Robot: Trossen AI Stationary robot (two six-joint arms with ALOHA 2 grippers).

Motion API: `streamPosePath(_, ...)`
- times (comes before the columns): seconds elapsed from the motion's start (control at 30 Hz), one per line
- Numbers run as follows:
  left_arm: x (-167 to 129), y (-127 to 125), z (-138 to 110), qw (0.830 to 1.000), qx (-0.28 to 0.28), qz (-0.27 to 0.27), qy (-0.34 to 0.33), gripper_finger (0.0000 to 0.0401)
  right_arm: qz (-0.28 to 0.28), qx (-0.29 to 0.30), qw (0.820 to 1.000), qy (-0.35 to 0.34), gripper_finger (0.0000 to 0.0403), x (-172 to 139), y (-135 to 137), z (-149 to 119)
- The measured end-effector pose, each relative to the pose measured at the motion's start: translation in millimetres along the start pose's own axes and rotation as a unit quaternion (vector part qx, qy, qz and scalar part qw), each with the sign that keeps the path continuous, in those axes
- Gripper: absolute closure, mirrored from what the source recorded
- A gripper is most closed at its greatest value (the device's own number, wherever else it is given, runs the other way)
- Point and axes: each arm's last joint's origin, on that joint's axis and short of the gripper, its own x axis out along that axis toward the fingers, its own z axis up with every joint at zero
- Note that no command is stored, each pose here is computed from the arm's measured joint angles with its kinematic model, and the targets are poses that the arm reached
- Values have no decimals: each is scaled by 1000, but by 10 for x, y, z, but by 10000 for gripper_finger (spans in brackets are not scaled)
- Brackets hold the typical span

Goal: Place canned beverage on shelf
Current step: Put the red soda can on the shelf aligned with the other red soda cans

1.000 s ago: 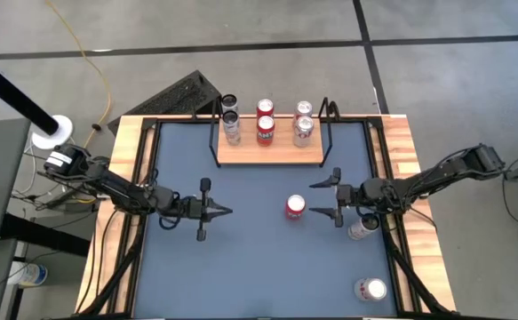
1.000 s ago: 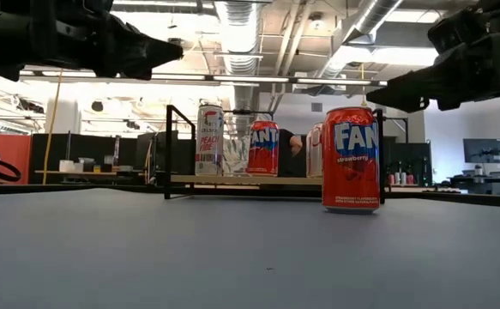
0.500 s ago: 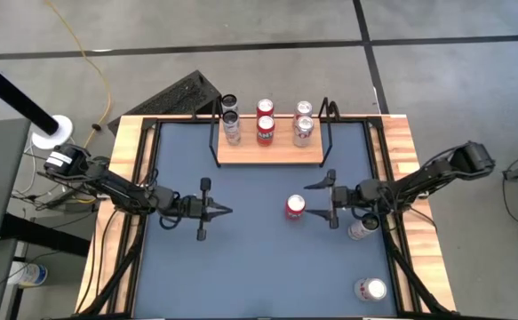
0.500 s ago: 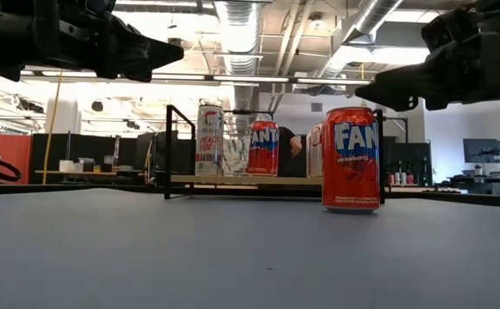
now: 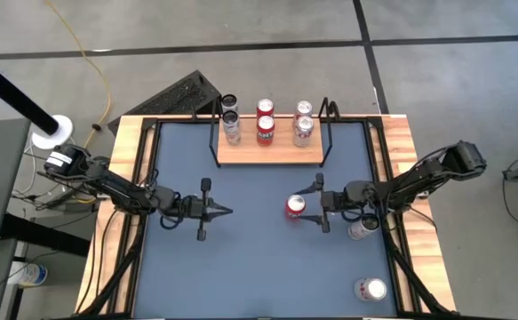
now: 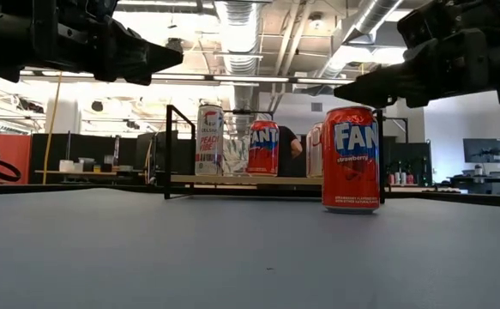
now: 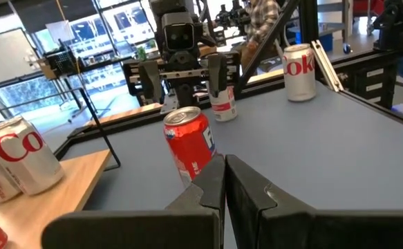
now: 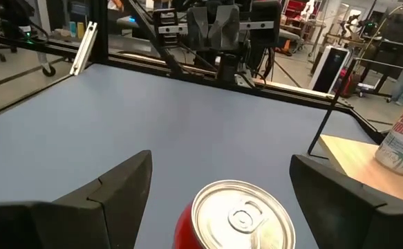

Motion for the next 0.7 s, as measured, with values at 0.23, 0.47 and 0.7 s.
streamPosePath(0.23, 0, 1, -2, 1000, 0, 2, 1, 401, 0, -5, 1000, 0, 67, 0, 0, 1)
streamPosePath(0.47, -2, 51, -13, 997, 23, 75, 20, 401, -12, 6, 1000, 20, 67, 5, -61, -44)
streamPosePath(0.7, -20, 114, -26, 980, 40, 186, 52, 401, -30, 22, 999, 32, 67, 11, -165, -80)
